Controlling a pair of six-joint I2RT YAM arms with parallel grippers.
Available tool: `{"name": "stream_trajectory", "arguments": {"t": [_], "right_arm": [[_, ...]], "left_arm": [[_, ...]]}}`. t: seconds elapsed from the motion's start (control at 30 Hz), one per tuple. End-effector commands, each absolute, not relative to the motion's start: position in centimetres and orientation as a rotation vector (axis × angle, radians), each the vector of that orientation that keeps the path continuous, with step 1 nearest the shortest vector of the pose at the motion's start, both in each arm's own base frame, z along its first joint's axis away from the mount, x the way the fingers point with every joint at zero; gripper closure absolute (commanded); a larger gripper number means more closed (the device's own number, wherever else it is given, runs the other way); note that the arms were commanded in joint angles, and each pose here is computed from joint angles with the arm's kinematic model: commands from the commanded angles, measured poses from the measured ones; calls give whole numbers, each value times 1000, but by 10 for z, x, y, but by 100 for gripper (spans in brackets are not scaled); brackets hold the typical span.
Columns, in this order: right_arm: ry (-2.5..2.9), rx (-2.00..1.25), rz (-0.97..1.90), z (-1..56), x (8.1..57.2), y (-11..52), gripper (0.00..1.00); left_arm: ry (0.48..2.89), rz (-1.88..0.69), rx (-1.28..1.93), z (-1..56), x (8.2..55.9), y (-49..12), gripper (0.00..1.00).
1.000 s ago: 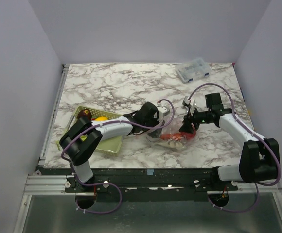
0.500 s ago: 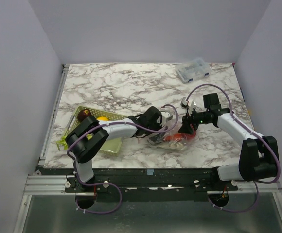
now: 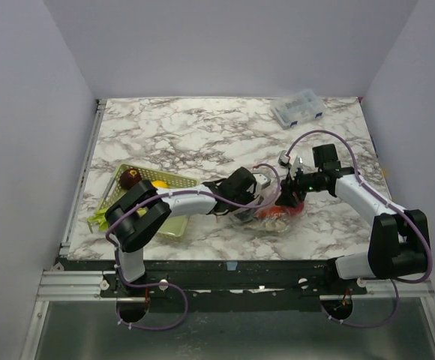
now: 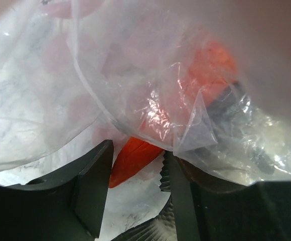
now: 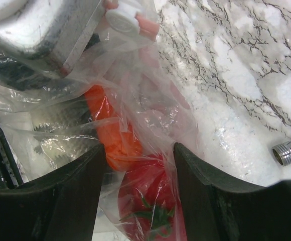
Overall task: Open the zip-top bag and remove the fake food
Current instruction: Pick up the fake vegetable from the zipper food storage bag.
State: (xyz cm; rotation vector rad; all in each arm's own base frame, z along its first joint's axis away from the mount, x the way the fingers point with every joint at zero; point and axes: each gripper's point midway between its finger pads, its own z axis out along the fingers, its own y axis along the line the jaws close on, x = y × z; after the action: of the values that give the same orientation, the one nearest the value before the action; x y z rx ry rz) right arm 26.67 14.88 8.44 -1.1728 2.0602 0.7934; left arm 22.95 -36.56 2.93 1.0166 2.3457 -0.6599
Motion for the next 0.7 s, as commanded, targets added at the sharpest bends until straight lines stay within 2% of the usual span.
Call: {"name": "stream_trajectory", "arguments": {"t": [0.0, 0.2, 0.33, 0.47, 0.67], "right_arm": [[2082, -1179, 790, 79, 265, 149, 40], [2083, -1181, 792, 79, 265, 149, 40], [2082, -1183, 789, 79, 265, 148, 40], [2081, -1182, 784, 79, 266, 148, 40], [2080, -1183, 782, 80, 265, 148, 40]], "left_arm": [[2389, -505, 1005, 11, 232, -355, 56], [2379, -495, 1013, 14, 230, -355, 81], [2355, -505, 1003, 27, 229, -353, 91], [2336, -523, 998, 42, 225, -350, 96], [2331, -544, 998, 63, 219, -344, 97]]}}
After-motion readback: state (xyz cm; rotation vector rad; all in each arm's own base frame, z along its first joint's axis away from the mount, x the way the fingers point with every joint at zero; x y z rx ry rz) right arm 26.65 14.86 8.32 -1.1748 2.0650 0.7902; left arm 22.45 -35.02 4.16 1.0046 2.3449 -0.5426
